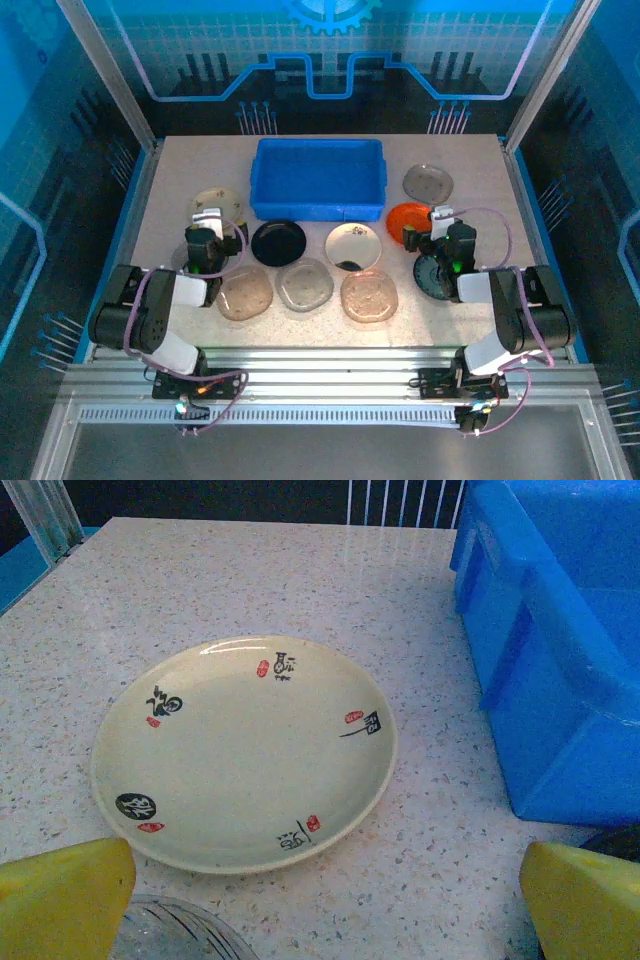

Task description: Place the plates into the plastic bin on the countertop

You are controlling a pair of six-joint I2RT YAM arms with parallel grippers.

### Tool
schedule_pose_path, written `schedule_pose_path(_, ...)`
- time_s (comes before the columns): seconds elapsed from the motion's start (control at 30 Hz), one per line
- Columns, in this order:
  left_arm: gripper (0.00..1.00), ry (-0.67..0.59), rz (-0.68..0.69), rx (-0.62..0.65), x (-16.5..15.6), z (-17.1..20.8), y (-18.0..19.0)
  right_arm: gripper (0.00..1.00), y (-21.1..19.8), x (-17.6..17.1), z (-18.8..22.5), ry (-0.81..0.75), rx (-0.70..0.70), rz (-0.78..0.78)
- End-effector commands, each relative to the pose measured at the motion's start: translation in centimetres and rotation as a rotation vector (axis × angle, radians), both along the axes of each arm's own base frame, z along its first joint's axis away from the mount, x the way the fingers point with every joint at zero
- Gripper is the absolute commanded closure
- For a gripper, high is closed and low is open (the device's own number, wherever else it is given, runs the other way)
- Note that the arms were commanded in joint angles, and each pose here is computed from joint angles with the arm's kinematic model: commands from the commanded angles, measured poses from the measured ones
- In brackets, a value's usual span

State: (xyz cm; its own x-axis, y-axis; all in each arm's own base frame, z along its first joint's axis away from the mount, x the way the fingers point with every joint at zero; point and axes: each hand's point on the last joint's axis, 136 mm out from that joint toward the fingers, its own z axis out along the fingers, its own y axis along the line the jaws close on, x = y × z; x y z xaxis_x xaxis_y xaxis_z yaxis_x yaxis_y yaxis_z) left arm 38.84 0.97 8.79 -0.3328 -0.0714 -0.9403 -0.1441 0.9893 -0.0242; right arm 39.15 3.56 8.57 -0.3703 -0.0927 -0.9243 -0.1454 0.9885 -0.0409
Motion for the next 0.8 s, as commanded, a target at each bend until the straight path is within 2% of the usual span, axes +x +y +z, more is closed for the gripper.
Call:
schedule_pose_path(0.0,0.01,-0.039,-0.003,-0.014,0.73,0.98,0.01,0.0,-0.24,0.81,1.22,-0.047,-0.001,0.003)
schedule_pose_path(0.77,0.01,-0.039,-0.003,-0.014,0.73,0.97,0.01,0.0,-0.01,0.76,1.22,-0.051,-0.012,0.006)
